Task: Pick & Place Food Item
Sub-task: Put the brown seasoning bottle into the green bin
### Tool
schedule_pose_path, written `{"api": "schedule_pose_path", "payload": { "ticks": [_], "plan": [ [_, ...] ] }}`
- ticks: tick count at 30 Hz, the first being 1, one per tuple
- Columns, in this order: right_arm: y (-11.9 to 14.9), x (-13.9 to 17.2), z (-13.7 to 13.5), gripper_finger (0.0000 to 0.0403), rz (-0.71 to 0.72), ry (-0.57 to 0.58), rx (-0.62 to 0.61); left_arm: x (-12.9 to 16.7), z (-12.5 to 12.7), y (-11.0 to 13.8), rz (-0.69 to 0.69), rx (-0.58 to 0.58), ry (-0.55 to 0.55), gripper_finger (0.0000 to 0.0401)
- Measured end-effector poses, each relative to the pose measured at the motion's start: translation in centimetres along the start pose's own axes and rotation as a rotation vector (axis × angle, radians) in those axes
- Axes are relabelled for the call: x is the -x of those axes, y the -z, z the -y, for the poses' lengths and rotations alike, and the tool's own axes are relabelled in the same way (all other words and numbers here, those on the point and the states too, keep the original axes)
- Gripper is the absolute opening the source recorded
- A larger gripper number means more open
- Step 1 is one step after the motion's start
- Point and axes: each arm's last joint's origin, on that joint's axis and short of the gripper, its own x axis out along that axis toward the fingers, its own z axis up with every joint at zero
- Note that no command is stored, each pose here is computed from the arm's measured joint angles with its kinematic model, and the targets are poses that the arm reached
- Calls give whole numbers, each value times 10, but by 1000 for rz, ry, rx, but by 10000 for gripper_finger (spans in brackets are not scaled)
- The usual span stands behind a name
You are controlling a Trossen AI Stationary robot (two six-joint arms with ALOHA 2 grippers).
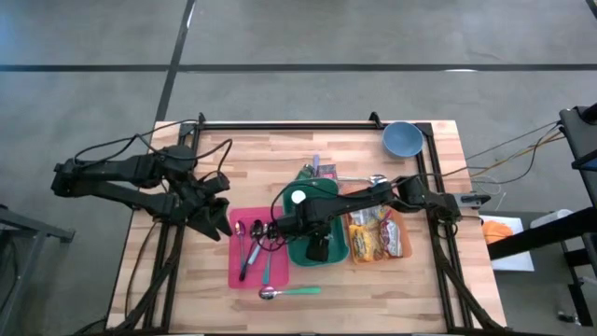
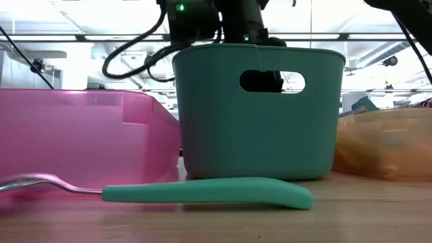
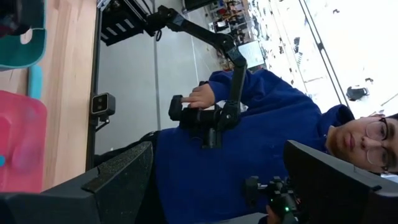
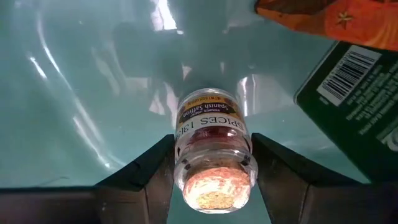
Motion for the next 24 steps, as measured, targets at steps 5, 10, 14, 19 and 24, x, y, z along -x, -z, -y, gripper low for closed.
{"api": "schedule_pose_path", "payload": {
  "ticks": [5,10,14,19,24],
  "plan": [
    [-1,-1,0,186,14,4,16,0,0,0,0,0,0,360],
    [-1,-1,1,186,14,4,30,0,0,0,0,0,0,360],
    [-1,-1,0,186,14,4,39,0,0,0,3,-6,-2,360],
    [-2,-1,0,187,13,-1,54,0,0,0,7,-7,-5,360],
    [-2,-1,0,187,15,-5,42,0,0,0,15,-7,-10,360]
  ]
}}
